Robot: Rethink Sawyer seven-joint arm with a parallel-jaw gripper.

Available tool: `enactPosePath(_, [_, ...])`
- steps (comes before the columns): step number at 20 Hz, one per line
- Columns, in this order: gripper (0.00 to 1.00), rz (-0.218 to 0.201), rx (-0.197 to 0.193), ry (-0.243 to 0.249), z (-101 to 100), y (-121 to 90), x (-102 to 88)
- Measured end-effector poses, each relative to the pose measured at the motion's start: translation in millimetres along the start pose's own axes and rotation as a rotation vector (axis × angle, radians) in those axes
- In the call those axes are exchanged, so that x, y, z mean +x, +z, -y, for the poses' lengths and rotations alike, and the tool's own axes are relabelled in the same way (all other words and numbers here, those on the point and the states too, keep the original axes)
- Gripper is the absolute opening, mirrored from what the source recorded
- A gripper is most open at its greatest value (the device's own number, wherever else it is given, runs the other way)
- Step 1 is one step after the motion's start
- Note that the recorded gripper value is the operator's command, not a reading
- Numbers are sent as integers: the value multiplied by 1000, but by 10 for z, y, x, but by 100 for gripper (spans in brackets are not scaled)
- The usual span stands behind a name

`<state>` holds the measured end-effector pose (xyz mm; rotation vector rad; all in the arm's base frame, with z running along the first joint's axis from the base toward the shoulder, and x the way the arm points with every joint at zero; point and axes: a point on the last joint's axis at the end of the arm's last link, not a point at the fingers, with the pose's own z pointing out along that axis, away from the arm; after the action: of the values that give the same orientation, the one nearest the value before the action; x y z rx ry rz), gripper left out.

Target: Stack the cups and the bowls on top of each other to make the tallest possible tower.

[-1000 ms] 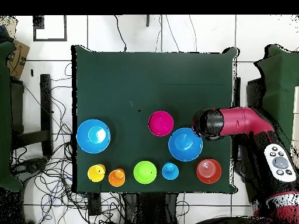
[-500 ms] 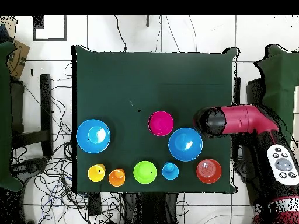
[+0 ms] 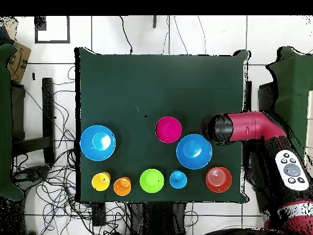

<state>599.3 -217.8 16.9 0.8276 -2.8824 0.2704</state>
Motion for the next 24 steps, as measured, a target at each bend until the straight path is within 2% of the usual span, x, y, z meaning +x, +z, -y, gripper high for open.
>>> enactPosePath(9, [100, -10, -52, -12, -204, 244, -17])
enactPosePath(12, [100, -6, -59, -14, -240, 294, -26])
enactPosePath(20, [100, 53, -40, -27, -304, 344, -165])
enactPosePath(24, [100, 63, -36, -31, -318, 336, -201])
